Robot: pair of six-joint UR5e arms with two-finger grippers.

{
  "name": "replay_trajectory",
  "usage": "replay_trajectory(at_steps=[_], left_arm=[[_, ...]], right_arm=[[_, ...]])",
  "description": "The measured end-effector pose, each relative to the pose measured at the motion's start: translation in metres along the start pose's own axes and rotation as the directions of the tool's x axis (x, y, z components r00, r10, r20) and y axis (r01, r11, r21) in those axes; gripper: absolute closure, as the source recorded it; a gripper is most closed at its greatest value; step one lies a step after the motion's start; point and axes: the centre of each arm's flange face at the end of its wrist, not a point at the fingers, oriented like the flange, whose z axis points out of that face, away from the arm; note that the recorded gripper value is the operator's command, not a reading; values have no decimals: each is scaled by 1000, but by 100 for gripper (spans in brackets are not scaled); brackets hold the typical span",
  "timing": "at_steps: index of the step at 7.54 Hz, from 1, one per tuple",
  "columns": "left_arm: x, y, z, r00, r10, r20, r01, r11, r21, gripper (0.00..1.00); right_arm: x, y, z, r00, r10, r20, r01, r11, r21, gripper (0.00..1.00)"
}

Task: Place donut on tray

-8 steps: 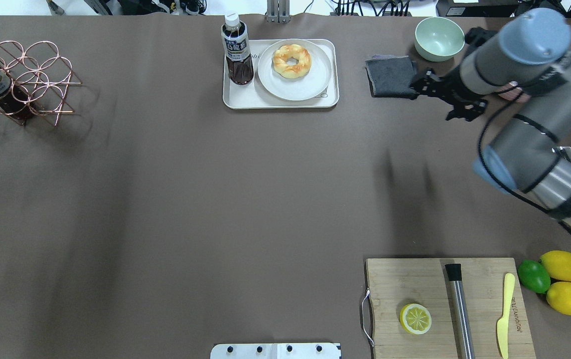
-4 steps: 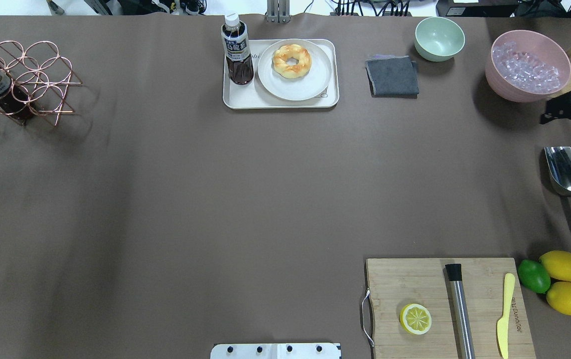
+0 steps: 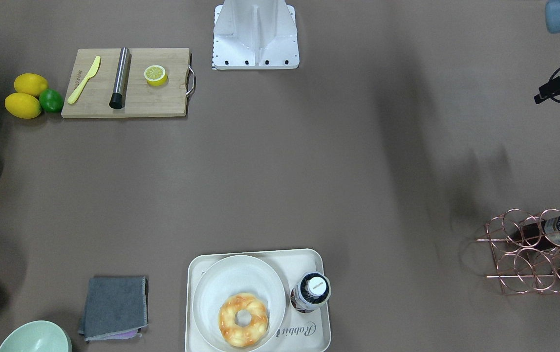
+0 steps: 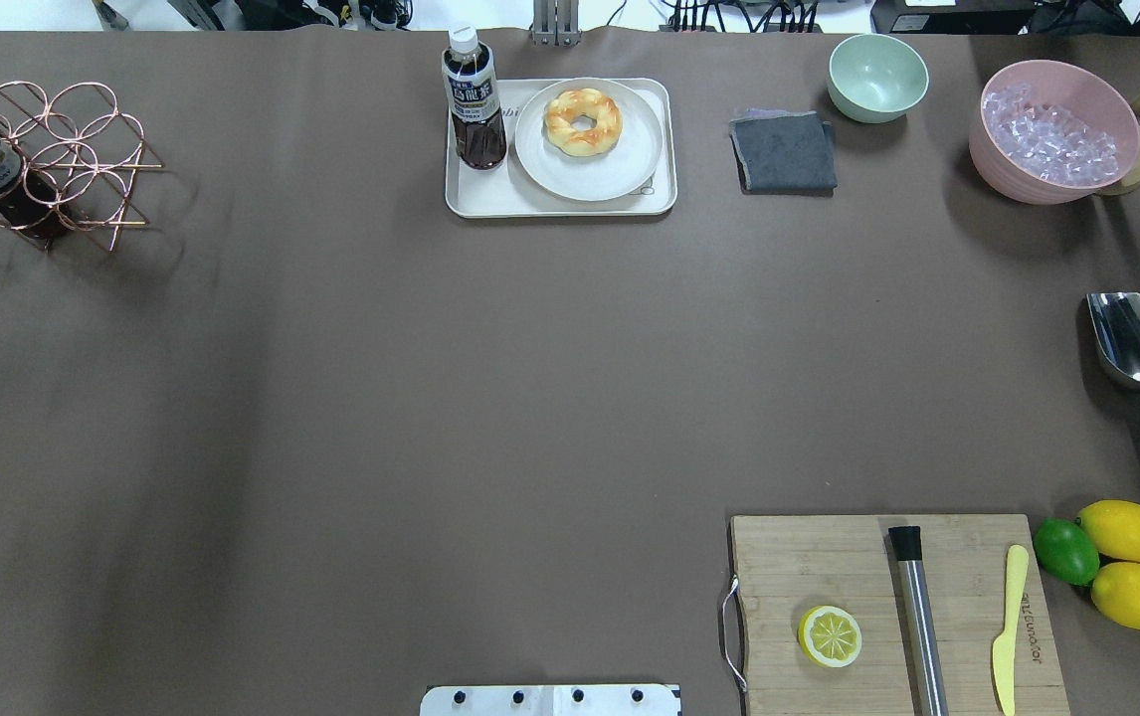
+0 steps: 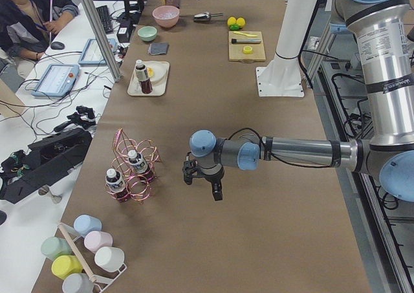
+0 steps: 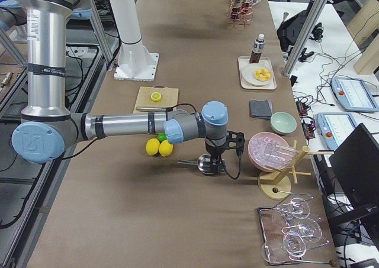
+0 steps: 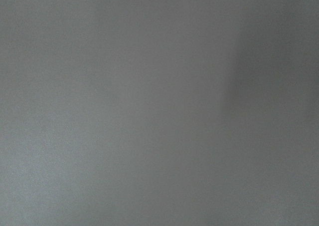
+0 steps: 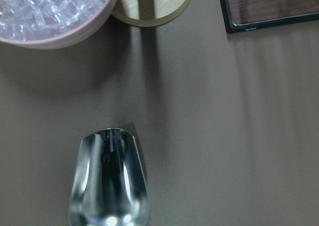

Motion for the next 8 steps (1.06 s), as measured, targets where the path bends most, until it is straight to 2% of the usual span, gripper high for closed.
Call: replay_trajectory(at_steps=[3, 6, 8], left_arm=[[1, -1, 0, 1000, 1, -1, -1, 1000, 1, 2], [1, -1, 0, 1000, 1, -1, -1, 1000, 0, 2], [2, -1, 0, 1000, 2, -1, -2, 1000, -1, 2]], right_arm=[[42, 6, -8, 991, -132, -33, 130, 990, -59, 0], [50, 9, -7, 987, -152, -49, 148, 987, -69, 0], [55, 11, -3, 989, -135, -54, 131, 988, -80, 0]])
